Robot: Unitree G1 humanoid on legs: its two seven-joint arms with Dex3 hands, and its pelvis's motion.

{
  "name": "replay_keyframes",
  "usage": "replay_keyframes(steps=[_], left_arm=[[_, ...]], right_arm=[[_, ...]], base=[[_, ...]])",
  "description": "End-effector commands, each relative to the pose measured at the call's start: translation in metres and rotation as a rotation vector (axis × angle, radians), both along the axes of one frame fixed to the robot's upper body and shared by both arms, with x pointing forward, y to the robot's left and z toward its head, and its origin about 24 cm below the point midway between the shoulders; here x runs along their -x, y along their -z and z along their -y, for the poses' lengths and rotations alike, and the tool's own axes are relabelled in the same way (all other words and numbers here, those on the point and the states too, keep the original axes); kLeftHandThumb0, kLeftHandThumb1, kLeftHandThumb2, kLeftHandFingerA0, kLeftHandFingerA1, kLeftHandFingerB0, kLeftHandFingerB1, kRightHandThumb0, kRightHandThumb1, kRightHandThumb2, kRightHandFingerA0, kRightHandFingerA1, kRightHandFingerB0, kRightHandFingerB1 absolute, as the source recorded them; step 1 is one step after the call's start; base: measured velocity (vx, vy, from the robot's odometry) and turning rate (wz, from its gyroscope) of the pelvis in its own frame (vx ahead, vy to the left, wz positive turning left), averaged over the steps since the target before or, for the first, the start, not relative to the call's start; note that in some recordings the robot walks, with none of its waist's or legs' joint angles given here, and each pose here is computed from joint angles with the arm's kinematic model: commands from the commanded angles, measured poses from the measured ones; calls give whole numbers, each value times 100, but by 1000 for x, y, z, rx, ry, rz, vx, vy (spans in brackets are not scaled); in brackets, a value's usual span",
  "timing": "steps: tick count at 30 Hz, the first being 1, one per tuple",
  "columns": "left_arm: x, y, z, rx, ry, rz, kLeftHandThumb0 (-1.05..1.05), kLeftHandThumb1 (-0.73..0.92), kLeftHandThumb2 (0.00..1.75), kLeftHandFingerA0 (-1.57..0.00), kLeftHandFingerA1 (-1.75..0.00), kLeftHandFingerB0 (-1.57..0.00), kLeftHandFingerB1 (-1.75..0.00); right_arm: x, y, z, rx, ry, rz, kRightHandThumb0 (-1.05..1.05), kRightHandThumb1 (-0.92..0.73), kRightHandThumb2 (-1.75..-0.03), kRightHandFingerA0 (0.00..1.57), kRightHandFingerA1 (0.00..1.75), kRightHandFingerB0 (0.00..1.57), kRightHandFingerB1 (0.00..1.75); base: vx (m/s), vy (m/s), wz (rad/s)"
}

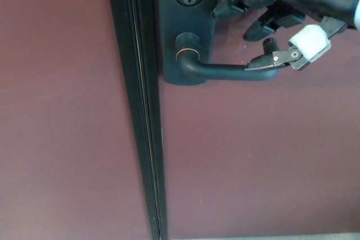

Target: The robot walks towards the door handle and put its right hand on it and twist the handle

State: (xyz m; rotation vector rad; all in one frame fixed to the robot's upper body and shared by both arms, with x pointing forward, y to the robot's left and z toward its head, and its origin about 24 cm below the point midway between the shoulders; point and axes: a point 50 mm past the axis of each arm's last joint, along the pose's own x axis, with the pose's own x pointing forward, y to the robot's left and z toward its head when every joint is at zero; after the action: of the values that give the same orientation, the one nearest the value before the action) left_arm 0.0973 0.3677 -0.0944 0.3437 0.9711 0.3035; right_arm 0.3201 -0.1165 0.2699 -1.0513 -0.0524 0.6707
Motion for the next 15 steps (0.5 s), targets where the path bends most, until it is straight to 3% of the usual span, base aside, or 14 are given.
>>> replay_keyframes(steps=[1, 15], left_arm=[[2, -2, -3, -12, 28, -23, -7, 69, 59, -51, -46, -40, -40], [4, -1, -3, -9, 12, -27, -7, 69, 59, -50, -46, -40, -40]], right_arm=[[0, 0, -4, 66, -5, 3, -57, -53, -57, 43, 38, 34, 32], [-2, 12, -13, 129, -32, -62, -55, -53, -57, 43, 38, 35, 33]], base=[[0, 0, 0], [0, 0, 0]])
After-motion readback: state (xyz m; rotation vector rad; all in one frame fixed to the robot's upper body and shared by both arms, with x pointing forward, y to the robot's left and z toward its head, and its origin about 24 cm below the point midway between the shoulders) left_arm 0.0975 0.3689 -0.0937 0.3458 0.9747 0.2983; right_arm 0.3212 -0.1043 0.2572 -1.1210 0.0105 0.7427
